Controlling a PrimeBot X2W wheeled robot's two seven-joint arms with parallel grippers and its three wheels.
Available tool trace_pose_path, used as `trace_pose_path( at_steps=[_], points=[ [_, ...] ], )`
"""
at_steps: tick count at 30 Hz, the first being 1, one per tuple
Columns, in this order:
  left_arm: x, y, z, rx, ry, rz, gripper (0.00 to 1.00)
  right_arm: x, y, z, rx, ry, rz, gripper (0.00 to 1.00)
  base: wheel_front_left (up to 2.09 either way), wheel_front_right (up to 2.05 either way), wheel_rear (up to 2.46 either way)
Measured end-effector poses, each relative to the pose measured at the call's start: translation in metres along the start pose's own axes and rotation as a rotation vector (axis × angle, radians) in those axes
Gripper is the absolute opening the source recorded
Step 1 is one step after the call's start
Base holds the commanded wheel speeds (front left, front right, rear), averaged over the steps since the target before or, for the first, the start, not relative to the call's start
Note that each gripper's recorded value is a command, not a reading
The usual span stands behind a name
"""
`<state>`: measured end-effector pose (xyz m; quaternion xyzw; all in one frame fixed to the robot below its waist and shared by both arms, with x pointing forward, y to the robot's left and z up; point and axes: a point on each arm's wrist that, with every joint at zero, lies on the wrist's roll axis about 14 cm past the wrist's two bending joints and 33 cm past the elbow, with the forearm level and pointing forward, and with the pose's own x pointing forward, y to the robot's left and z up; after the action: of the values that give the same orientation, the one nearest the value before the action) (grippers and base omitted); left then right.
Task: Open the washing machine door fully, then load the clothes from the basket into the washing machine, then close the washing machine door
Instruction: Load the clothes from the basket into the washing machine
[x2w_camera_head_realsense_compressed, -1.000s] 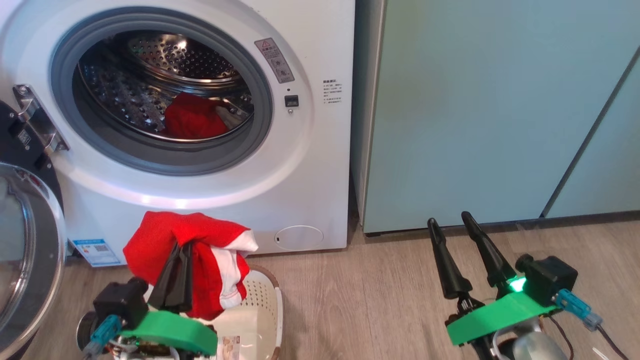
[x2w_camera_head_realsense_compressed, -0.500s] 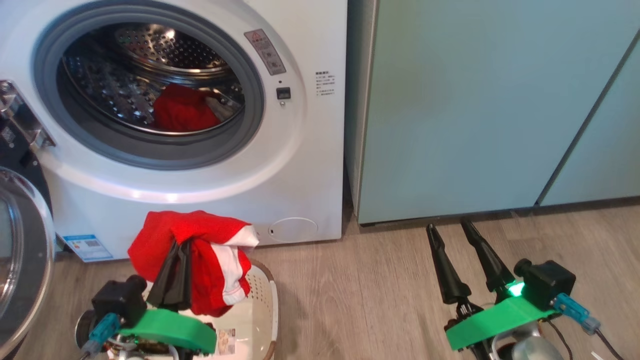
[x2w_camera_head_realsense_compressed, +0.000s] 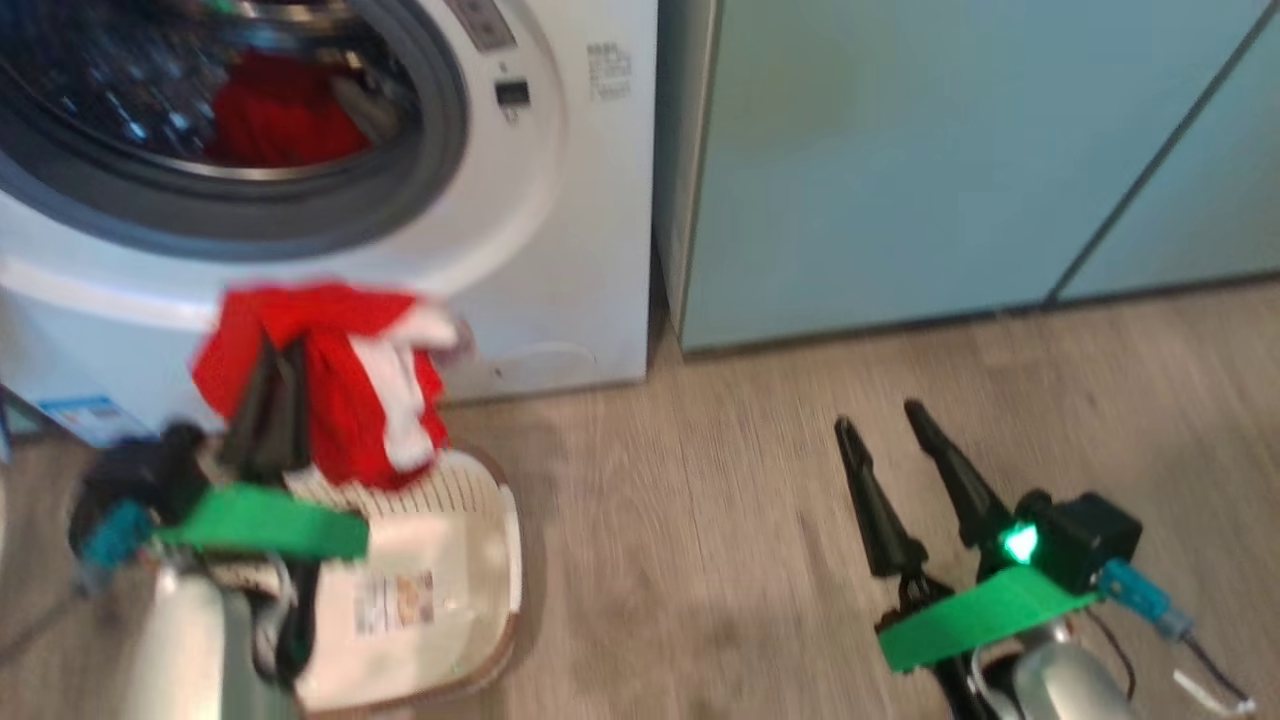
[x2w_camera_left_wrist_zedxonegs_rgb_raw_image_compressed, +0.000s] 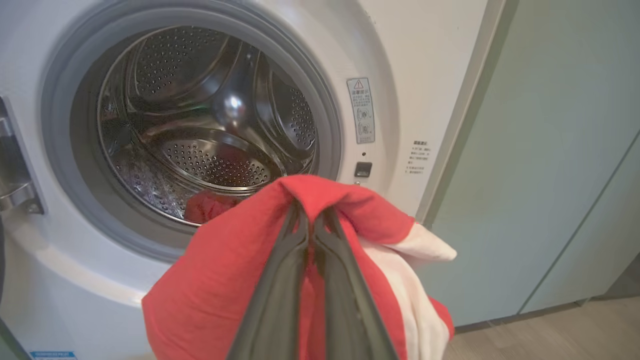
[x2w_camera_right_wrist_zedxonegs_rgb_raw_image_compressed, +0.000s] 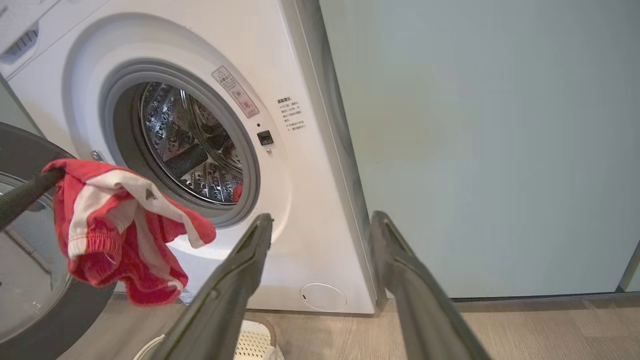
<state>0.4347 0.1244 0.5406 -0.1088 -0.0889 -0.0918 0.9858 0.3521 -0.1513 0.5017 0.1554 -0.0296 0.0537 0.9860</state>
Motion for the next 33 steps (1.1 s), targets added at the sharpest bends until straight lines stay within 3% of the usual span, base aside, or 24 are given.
trace_pose_path(
  at_steps=[9,21,33],
  points=[
    [0.106,0.03,0.012,0.039,-0.124,0.008,0.0,0.033,-0.019,-0.02,-0.005,0.054,-0.035,1.0,0.0,0.0,0.0],
    [0.206,0.064,-0.031,0.04,-0.122,0.038,0.0,0.036,-0.062,-0.051,-0.006,0.145,-0.161,1.0,0.0,0.0,0.0],
    [0.3,0.063,-0.075,0.199,-0.031,-0.073,0.0,0.048,-0.08,-0.079,0.021,0.209,-0.205,1.0,0.0,0.0,0.0]
  ],
)
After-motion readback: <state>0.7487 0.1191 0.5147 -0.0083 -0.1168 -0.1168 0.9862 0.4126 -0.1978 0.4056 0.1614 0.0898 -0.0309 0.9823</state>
